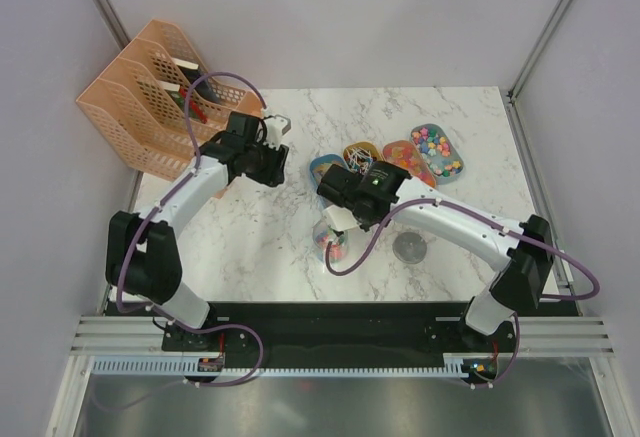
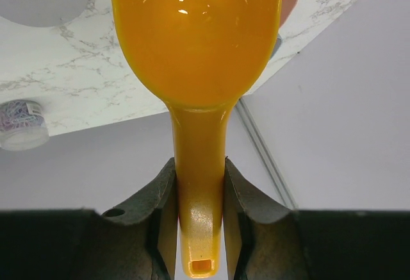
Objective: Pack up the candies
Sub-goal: Place the fake candies in the packing bottle, then adjust the spatula, then move the storage box to the center of the board.
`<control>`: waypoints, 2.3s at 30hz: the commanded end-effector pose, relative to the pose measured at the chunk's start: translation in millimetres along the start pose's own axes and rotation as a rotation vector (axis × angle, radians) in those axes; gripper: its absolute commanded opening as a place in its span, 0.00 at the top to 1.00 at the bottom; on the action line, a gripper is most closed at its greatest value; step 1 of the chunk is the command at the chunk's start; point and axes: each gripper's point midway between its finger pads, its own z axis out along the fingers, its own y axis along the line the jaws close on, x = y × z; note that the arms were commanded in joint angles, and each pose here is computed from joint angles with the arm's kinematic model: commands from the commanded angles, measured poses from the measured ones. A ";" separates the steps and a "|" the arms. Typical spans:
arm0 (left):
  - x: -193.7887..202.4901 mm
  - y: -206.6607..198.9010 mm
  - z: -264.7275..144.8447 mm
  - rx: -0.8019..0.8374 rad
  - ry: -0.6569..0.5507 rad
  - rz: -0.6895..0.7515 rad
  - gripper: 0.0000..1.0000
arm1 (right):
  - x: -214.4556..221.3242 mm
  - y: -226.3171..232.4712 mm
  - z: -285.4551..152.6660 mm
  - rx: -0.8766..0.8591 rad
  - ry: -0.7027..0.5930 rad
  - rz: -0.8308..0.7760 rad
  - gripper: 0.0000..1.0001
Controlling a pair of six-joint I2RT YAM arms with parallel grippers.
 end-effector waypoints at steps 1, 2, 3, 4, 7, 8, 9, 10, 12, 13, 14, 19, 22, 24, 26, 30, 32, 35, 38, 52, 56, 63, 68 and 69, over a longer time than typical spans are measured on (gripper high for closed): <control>-35.0 -20.7 -33.8 0.069 -0.098 0.009 0.46 | 18.3 4.4 -20.9 0.002 -0.020 0.116 1.00; -40.6 -29.5 -42.2 0.112 -0.102 0.009 0.49 | 11.8 0.3 -23.4 -0.010 -0.076 0.188 1.00; -42.8 -35.3 -48.3 0.139 -0.105 0.007 0.56 | 13.3 0.4 -18.3 -0.047 -0.105 0.271 1.00; -44.9 -42.8 -53.3 0.176 -0.109 0.004 0.67 | -1.3 3.6 -17.0 -0.110 -0.188 0.388 1.00; -56.7 -78.0 -78.7 0.353 -0.157 0.030 0.98 | -8.9 8.0 -3.9 -0.184 -0.264 0.542 1.00; -59.9 -83.8 -84.6 0.384 -0.172 0.035 0.98 | -12.4 2.5 0.0 -0.165 -0.281 0.570 1.00; -62.5 -89.1 -89.5 0.411 -0.183 0.037 0.98 | -12.8 1.7 3.3 -0.163 -0.284 0.585 1.00; -64.5 -97.6 -93.6 0.456 -0.187 0.028 0.98 | -15.0 0.6 5.8 -0.163 -0.288 0.589 1.00; -70.7 -101.8 -95.6 0.479 -0.189 0.012 0.98 | -18.3 -7.2 5.6 -0.158 -0.310 0.607 1.00; -70.5 -103.3 -91.6 0.490 -0.170 -0.010 0.98 | -19.6 -19.0 0.4 -0.136 -0.330 0.621 1.00; -76.9 -104.5 -93.7 0.497 -0.179 -0.006 0.98 | -22.2 -23.8 -2.0 -0.132 -0.346 0.621 1.00; -86.7 -104.5 -89.6 0.507 -0.185 -0.003 0.98 | -28.6 -48.4 -6.0 -0.099 -0.377 0.630 1.00; -83.3 -103.7 -84.2 0.507 -0.169 -0.010 0.98 | -32.8 -64.4 -18.0 -0.074 -0.432 0.667 1.00; -79.6 -102.6 -77.5 0.507 -0.152 -0.014 0.98 | -32.2 -76.2 -30.1 -0.042 -0.475 0.688 1.00; -75.1 -100.5 -68.4 0.505 -0.131 -0.025 0.98 | -30.5 -84.5 -38.6 -0.012 -0.504 0.703 1.00; -72.7 -99.5 -56.6 0.508 -0.113 -0.039 0.98 | -22.7 -99.7 -72.7 0.055 -0.610 0.732 1.00; -75.7 -98.9 -54.5 0.508 -0.115 -0.042 0.98 | -22.2 -100.3 -81.9 0.062 -0.646 0.738 1.00; -80.7 -96.9 -51.0 0.505 -0.119 -0.044 0.98 | -20.5 -99.4 -92.5 0.067 -0.691 0.758 1.00; -92.7 -92.7 -55.3 0.473 -0.148 -0.035 0.96 | -10.3 -99.2 -90.3 0.074 -0.671 0.803 1.00; 0.0 -46.0 23.4 0.201 0.036 -0.024 0.98 | 62.4 18.4 32.9 -0.363 -0.296 1.249 1.00; 17.0 -53.2 51.6 0.215 0.066 -0.052 0.98 | 63.8 39.6 41.5 -0.435 -0.228 1.250 1.00; 9.1 -70.9 83.7 0.283 0.087 -0.060 0.98 | 56.8 53.5 49.9 -0.496 -0.200 1.233 1.00; 8.6 -90.0 101.3 0.341 0.116 -0.063 0.98 | 57.3 47.9 55.6 -0.494 -0.188 1.225 1.00; 4.1 -93.8 102.0 0.352 0.111 -0.060 0.98 | 58.3 45.6 55.8 -0.486 -0.188 1.227 1.00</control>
